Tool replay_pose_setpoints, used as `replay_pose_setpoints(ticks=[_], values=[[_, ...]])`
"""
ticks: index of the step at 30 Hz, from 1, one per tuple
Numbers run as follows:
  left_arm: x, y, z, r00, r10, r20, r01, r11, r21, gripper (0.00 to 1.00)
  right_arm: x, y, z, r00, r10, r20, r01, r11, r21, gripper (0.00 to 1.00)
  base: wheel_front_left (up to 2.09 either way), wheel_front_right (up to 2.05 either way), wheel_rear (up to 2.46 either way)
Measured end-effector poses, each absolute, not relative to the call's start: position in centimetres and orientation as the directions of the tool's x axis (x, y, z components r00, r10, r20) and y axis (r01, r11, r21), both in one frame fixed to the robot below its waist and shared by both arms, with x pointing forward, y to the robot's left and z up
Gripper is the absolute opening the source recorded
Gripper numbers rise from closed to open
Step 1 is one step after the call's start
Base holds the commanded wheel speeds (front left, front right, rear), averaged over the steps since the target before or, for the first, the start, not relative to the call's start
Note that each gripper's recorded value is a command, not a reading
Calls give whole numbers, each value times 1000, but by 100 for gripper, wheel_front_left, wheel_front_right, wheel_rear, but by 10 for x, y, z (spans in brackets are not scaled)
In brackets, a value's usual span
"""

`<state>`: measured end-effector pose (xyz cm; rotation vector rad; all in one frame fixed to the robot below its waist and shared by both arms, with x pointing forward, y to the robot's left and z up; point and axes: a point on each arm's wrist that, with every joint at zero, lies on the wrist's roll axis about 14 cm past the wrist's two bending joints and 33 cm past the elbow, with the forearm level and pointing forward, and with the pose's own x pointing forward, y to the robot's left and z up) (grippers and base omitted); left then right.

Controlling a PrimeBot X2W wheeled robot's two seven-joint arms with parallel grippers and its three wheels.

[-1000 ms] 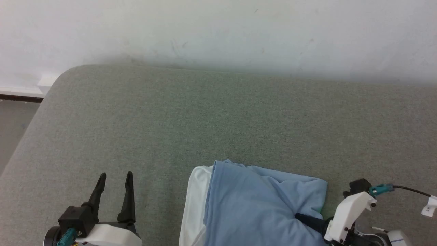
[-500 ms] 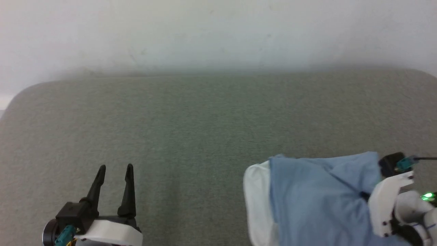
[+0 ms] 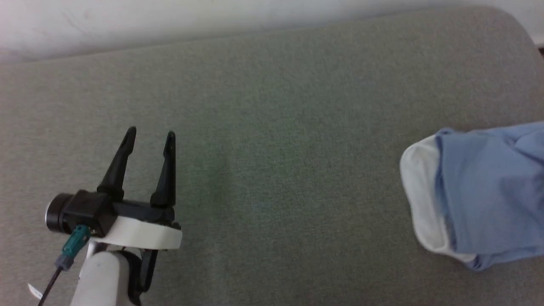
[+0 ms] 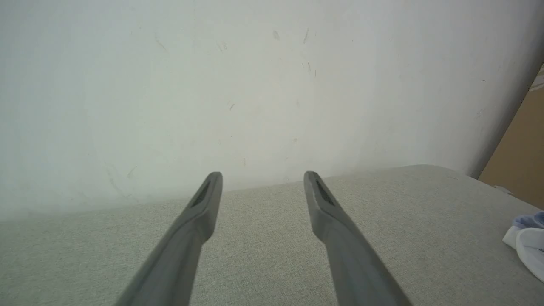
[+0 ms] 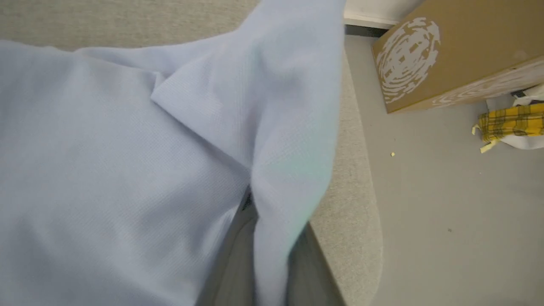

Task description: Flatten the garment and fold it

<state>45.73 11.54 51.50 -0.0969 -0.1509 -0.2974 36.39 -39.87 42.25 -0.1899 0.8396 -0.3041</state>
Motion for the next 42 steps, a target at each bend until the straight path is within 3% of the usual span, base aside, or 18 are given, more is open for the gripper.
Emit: replay_pose_setpoints(ticks=[5, 7, 8, 17, 25, 35, 42], values=[[478, 97, 492, 931, -340, 131, 352, 932, -86, 100, 369, -443, 424, 617, -461, -638, 302, 887, -349, 0, 0, 0, 0], [482, 90, 481, 928, -356, 113, 367, 925, -98, 100, 371, -452, 422, 624, -494, -605, 327, 869, -371, 40, 0, 0, 0], [484, 88, 476, 926, -362, 104, 372, 923, -103, 100, 372, -455, 421, 632, -505, -588, 337, 862, -378, 100, 0, 0, 0], [487, 93, 463, 936, -343, 73, 350, 929, -118, 100, 393, -445, 432, 793, -475, -381, 312, 854, -417, 100, 0, 0, 0], [463, 116, 473, 963, -263, 61, 269, 955, -123, 100, 414, -366, 452, 933, -260, -248, 151, 910, -385, 100, 0, 0, 0], [430, 141, 494, 979, -188, 80, 196, 974, -112, 100, 410, -250, 465, 988, 1, -154, -33, 978, -206, 100, 0, 0, 0], [403, 181, 500, 994, -82, 75, 89, 992, -90, 100, 407, -175, 494, 991, 136, -16, -137, 990, -31, 100, 0, 0, 0]])
